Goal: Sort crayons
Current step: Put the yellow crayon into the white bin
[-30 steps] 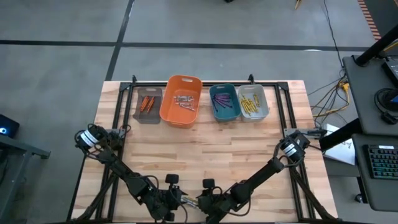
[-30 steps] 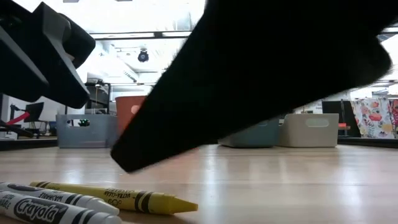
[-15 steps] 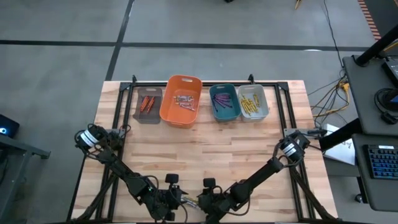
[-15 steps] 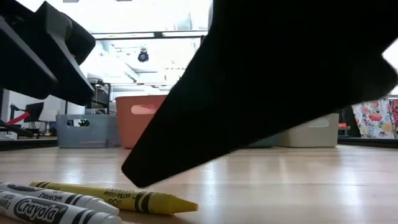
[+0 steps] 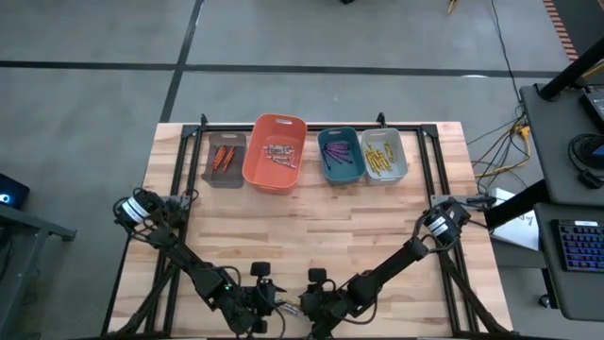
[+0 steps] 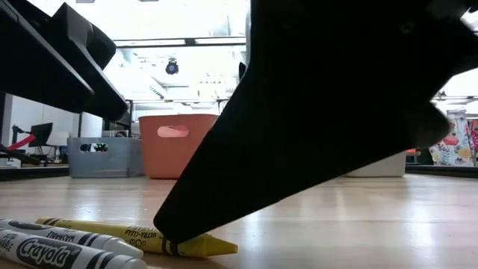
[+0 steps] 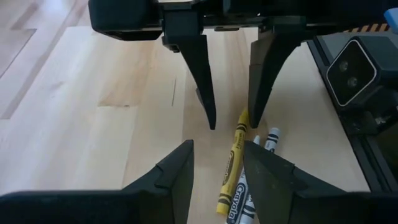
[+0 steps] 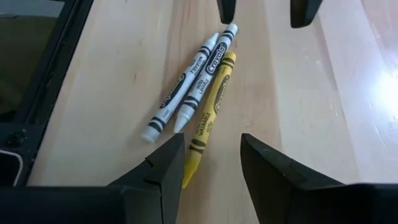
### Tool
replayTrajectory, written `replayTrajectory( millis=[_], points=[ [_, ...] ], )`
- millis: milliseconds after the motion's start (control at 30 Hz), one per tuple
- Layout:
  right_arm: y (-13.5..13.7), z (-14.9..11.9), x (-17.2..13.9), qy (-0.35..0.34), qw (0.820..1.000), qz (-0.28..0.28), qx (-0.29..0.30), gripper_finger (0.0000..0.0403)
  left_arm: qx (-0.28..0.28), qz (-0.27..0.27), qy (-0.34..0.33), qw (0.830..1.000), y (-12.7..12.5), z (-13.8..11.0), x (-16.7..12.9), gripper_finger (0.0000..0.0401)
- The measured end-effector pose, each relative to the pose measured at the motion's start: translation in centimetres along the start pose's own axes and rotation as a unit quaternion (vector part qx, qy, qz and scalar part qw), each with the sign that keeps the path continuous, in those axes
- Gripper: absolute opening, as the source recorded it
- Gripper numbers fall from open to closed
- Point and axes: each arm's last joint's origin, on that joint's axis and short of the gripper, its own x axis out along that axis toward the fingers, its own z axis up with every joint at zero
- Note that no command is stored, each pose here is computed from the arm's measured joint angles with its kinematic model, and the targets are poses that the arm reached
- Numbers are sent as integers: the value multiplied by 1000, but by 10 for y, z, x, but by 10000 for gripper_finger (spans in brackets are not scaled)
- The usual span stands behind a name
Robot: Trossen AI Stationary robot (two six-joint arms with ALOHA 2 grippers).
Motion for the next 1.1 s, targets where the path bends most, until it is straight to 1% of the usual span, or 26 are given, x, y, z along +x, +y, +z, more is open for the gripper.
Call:
replayTrajectory(
  millis=[200, 600, 1100],
  points=[
    [-5, -2, 3, 12, 1000, 18, 6, 138, 0, 0, 0, 1000, 0, 0, 0, 120],
    [-10, -3, 5, 16, 1000, 14, 10, 118, 0, 0, 0, 1000, 0, 0, 0, 120],
    [-16, -1, 8, 16, 1000, 6, 24, 60, -5, 0, 0, 1000, 0, 0, 0, 120]
  ],
)
